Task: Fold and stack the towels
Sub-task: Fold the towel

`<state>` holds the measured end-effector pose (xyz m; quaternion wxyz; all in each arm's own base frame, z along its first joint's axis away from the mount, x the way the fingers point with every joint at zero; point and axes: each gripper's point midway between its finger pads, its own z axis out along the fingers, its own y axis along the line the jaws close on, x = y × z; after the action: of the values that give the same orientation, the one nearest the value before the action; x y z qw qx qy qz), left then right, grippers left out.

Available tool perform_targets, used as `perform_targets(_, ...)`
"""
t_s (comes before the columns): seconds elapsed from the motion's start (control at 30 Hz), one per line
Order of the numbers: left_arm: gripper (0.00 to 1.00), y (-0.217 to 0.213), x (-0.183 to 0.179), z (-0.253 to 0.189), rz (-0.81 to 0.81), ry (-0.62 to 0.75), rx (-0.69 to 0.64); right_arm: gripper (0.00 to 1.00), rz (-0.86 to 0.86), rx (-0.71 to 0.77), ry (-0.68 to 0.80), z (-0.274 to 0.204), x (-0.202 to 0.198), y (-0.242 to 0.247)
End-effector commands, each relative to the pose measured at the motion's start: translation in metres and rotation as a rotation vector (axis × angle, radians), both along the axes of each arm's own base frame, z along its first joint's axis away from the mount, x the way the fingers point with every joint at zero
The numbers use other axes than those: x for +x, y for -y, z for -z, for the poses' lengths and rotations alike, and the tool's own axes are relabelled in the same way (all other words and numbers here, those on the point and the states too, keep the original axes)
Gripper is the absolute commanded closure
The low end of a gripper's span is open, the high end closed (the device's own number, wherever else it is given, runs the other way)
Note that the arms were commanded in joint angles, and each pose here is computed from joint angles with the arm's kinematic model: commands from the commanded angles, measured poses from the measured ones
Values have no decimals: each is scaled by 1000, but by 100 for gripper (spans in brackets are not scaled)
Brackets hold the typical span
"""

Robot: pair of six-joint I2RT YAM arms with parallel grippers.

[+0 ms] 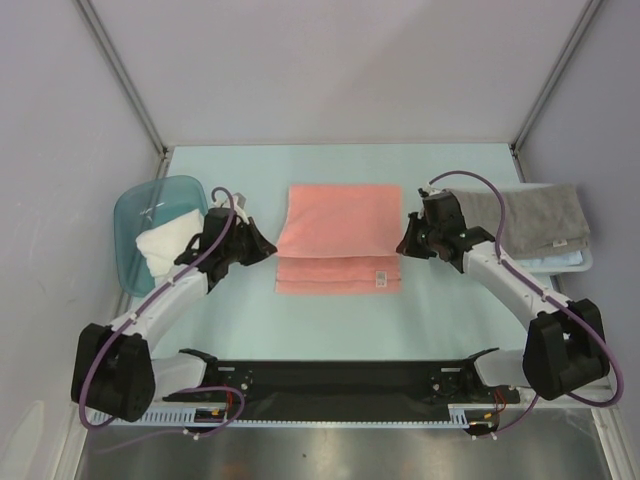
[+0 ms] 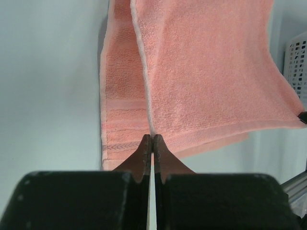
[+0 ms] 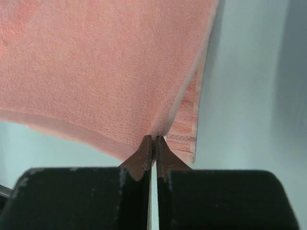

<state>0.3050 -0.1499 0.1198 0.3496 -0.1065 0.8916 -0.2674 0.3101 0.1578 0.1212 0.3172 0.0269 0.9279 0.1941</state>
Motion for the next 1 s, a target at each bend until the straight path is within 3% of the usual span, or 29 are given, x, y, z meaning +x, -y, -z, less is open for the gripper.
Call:
perform_targets(0.0,100,3,-4,-13,32,51,0,100,19,-1,46,-17,0,4)
perform_targets(0.4,100,3,-12,-6,23,42,-10,100,18,2,35,-11,-8,5)
perform_targets(0.57,100,6,15,-7,-30,42,-23,100,40,22,56,-17,25,2)
perform_targets(0.77,100,-7,119,-64,-195,212,3,100,106,34,205,-71,121,15)
perform_targets(0.8,100,-9,135,-77,-213,250,3,100,117,52,301,-107,148,14)
perform_targets(0.83,100,-11,161,-110,-230,320,-14,100,130,36,299,-100,167,20)
perform_targets(0.9,100,-14,199,-122,-238,377,-18,100,151,49,403,-140,204,23)
perform_targets(0.97,100,-13,229,-177,-231,524,-52,100,171,48,431,-139,236,29)
